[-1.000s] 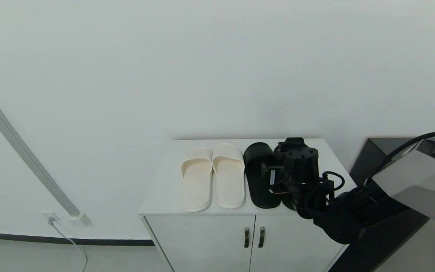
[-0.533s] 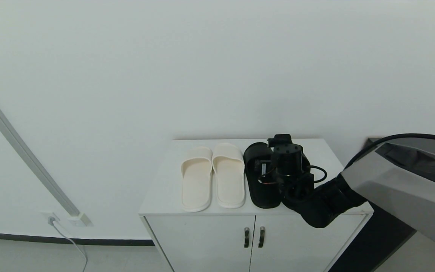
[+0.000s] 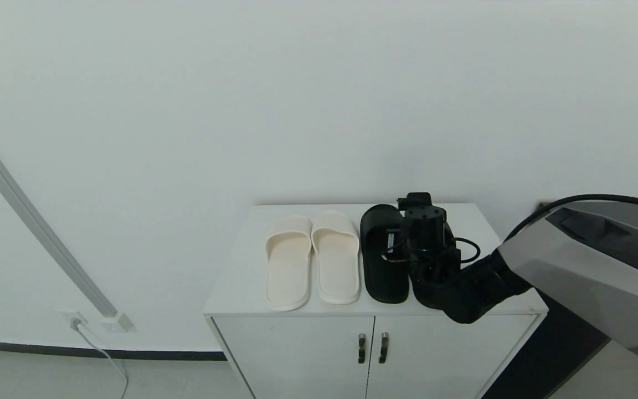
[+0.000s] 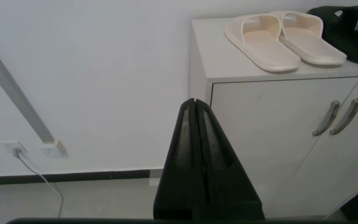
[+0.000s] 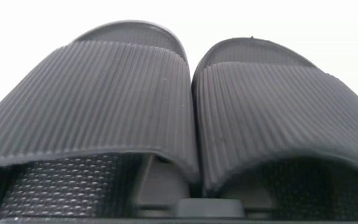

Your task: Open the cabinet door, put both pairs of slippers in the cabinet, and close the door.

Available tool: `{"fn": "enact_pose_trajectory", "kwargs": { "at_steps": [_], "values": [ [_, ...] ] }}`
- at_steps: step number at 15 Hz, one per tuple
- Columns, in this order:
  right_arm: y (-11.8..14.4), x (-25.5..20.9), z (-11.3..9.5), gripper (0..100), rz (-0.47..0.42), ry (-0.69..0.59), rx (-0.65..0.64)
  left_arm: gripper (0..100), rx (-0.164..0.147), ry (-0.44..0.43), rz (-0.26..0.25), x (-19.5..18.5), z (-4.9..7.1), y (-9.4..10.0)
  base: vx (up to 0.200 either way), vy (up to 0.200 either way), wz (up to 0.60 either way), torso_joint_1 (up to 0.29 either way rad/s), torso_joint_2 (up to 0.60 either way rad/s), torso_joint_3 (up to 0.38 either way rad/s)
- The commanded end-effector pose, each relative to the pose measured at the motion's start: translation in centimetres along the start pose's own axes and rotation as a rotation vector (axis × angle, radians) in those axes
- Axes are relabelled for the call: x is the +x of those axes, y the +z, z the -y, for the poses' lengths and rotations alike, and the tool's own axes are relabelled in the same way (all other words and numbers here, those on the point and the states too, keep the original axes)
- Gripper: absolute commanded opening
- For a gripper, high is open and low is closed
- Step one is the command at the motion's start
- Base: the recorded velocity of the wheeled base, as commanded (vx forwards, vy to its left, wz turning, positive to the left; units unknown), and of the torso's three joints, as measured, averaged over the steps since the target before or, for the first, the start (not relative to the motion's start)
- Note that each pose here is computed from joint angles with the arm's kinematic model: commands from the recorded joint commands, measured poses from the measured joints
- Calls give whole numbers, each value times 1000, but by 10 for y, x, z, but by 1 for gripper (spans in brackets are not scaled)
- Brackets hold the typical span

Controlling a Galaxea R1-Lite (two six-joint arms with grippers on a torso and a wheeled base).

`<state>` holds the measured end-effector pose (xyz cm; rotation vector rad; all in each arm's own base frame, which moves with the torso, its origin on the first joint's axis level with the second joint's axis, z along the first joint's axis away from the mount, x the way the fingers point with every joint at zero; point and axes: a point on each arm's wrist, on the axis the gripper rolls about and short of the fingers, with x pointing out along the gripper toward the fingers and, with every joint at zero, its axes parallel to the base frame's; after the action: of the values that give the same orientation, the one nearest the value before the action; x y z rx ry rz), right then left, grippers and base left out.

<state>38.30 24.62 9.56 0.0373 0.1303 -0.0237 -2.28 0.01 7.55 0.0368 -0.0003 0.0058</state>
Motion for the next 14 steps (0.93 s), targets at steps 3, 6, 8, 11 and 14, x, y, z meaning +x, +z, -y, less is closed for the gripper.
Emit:
{"fn": "enact_pose_trajectory", "kwargs": {
  "at_steps": [3,6,8,11,14],
  "values": [
    [32,-48,10,0,12,41,-10,0,-2,0,-2,0,0,0,0,0,0,0,0,0],
    [44,-102,31,0,-14,96,-24,0,-5,0,0,0,0,0,0,0,0,0,0,0],
    [39,-144,47,0,-65,224,-44,0,-5,0,-2,0,0,0,0,0,0,0,0,0],
    [36,-178,50,0,-124,367,-80,0,-5,0,-2,0,0,0,0,0,0,0,0,0],
    [30,-181,52,0,-163,364,-55,0,-5,0,-2,0,0,0,0,0,0,0,0,0]
  ]
}}
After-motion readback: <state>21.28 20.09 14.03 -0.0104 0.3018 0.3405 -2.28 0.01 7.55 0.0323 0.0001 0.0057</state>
